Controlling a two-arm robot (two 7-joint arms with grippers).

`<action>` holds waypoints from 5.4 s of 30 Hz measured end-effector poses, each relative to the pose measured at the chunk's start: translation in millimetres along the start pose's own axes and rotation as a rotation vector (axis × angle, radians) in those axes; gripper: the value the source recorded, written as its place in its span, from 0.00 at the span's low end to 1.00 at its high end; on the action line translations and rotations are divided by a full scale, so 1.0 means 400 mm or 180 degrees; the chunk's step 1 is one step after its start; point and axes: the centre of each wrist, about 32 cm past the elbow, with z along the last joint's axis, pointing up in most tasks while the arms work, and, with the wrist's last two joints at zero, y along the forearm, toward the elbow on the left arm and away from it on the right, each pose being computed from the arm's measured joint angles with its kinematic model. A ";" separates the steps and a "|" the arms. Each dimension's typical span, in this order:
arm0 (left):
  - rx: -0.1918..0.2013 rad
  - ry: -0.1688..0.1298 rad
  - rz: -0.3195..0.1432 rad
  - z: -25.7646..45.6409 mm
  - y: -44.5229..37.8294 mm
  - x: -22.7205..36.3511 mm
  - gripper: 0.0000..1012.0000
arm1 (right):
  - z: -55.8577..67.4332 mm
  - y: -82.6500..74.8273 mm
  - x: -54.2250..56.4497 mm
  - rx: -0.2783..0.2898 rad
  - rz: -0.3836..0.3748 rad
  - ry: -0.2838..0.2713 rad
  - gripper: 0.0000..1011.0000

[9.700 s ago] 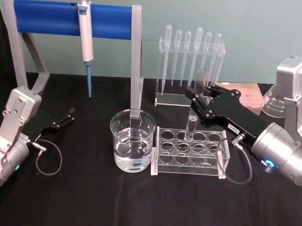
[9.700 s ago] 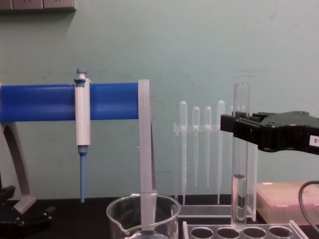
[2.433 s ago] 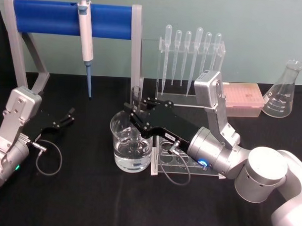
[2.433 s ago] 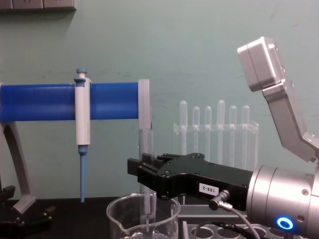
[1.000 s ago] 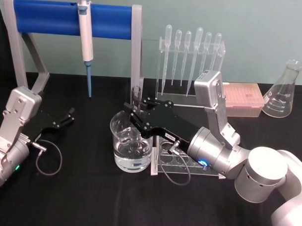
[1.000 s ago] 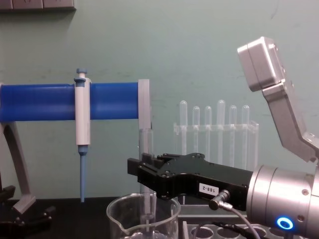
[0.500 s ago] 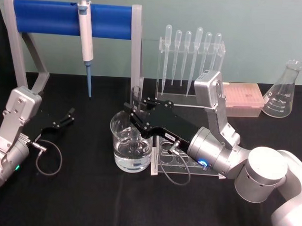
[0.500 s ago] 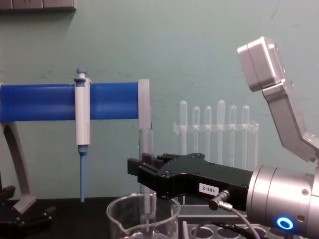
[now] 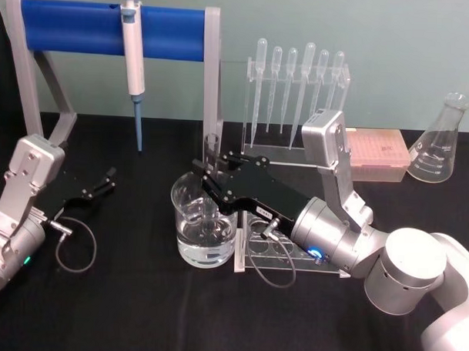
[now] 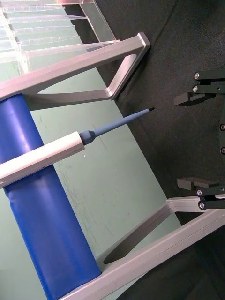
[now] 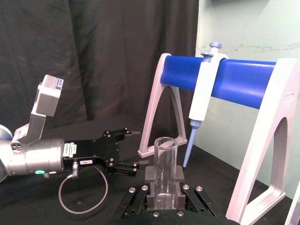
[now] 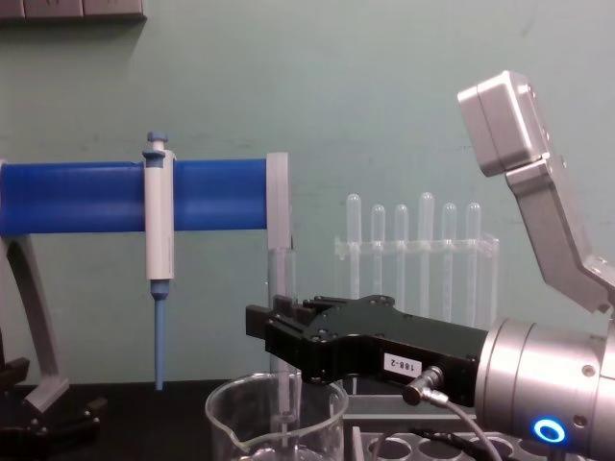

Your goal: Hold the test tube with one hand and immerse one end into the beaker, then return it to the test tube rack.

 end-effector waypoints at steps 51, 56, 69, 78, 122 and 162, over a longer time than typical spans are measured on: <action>0.0000 0.0000 0.0000 0.000 0.000 0.000 0.99 | 0.000 0.000 0.000 0.0000 0.0000 0.0000 0.24; 0.0000 0.0000 0.0000 0.000 0.000 0.000 0.99 | 0.000 0.000 0.000 0.0000 0.0000 0.0000 0.24; 0.0000 0.0000 0.0000 0.000 0.000 0.000 0.99 | 0.000 0.000 0.000 0.0000 0.0000 0.0000 0.24; 0.0000 0.0000 0.0000 0.000 0.000 0.000 0.99 | 0.000 0.000 0.000 0.0000 0.0000 0.0000 0.24; 0.0000 0.0000 0.0000 0.000 0.000 0.000 0.99 | 0.000 0.000 0.000 0.0000 0.0000 0.0000 0.24; 0.0000 0.0000 0.0000 0.000 0.000 0.000 0.99 | 0.000 0.000 0.000 0.0000 0.0000 0.0000 0.24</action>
